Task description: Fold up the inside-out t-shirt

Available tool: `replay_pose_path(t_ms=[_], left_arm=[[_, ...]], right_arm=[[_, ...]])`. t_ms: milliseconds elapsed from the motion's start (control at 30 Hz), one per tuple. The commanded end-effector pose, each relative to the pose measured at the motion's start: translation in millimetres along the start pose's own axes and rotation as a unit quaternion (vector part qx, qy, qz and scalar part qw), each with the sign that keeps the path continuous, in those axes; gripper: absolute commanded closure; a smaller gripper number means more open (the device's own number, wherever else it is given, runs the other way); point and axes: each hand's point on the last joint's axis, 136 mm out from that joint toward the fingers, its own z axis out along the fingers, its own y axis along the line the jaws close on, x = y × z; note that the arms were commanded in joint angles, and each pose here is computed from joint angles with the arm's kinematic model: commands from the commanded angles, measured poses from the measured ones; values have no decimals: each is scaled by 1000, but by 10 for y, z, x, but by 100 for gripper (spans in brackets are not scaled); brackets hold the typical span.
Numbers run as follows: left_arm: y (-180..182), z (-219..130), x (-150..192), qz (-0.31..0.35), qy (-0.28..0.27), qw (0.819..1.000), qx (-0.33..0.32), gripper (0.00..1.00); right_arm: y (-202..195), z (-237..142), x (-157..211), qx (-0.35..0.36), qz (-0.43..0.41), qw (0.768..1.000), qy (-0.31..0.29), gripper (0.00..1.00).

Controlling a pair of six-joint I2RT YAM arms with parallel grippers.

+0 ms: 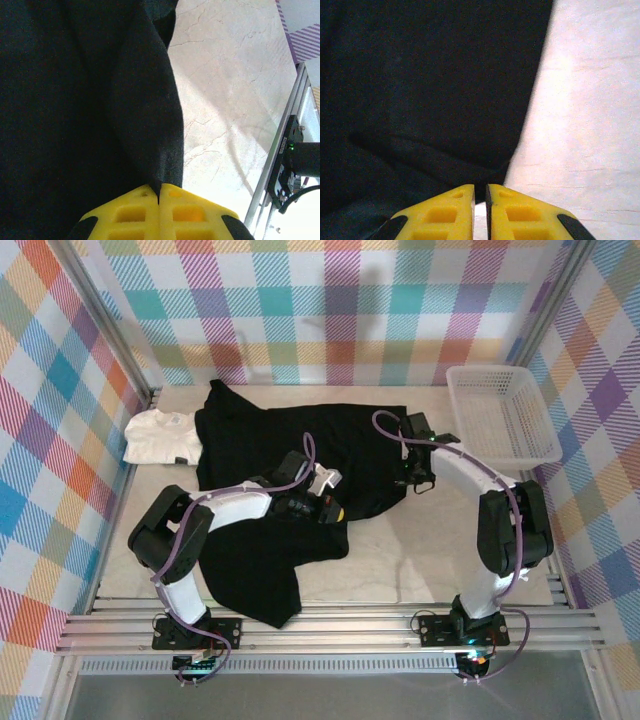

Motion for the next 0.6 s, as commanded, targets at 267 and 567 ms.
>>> replay_pose_path(t_ms=[267,567], left_arm=[[-145,-174,-163,1,-33,999,13,100],[-145,-175,-142,0,-30,999,13,100]], right_arm=[[743,-111,614,-244,75,965,56,52],[944,160,563,-300,144,941,64,54]])
